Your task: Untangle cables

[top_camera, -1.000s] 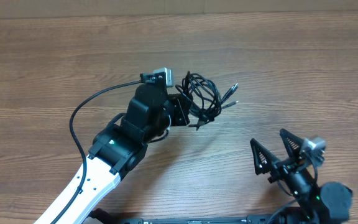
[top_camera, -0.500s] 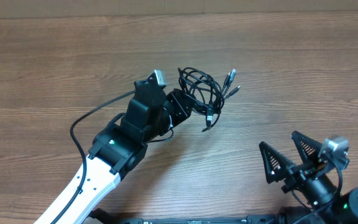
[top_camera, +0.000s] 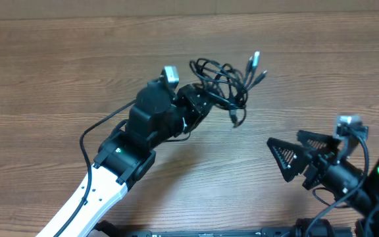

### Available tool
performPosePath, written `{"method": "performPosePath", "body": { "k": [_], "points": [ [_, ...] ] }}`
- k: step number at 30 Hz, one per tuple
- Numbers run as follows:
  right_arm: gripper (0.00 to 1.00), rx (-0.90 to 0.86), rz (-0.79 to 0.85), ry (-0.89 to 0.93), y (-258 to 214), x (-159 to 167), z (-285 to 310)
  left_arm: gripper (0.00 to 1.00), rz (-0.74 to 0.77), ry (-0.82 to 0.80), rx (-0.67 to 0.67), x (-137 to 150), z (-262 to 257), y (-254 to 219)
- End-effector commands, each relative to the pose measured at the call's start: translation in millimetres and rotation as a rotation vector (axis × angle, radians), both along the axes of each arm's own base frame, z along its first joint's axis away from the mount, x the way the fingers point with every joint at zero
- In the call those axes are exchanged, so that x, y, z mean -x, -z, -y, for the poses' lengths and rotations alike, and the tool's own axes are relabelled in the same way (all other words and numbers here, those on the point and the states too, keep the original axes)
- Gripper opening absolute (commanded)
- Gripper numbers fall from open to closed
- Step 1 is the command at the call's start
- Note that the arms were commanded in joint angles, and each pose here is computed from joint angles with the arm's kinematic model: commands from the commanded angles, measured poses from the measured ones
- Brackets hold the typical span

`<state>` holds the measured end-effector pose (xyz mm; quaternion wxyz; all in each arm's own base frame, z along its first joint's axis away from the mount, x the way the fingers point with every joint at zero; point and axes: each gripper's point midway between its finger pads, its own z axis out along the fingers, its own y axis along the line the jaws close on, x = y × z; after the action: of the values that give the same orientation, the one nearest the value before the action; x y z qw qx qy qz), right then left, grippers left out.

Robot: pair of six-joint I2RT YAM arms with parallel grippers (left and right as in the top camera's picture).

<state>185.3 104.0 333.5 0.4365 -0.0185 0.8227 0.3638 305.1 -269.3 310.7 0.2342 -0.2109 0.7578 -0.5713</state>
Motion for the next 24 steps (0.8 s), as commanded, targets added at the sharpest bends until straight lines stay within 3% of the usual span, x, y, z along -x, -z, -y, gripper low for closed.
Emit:
{"method": "performPosePath", "body": {
  "k": [1,6,11,19,21,24],
  "points": [
    [1.00,-0.036,-0.002,-0.077,-7.9,2.8,-11.2,0.04,0.096,0.148,0.037,20.6,12.4,-24.5],
    [0.99,-0.037,0.008,-0.127,-8.7,6.5,-16.7,0.04,0.104,0.167,0.042,22.9,14.1,-26.3],
    [0.76,0.014,0.100,-0.261,-11.4,18.9,-27.7,0.04,0.067,0.206,0.084,30.1,18.3,-29.6],
    [0.68,0.109,0.180,-0.368,-2.8,30.8,-32.5,0.04,0.039,0.258,0.169,39.7,25.0,-44.2],
    [0.57,0.120,0.183,-0.375,-0.8,32.0,-32.4,0.04,0.036,0.267,0.168,41.6,27.4,-43.3],
    [0.52,0.125,0.191,-0.377,-1.4,31.5,-32.4,0.04,0.032,0.295,0.169,48.9,33.6,-43.0]
  ]
}}
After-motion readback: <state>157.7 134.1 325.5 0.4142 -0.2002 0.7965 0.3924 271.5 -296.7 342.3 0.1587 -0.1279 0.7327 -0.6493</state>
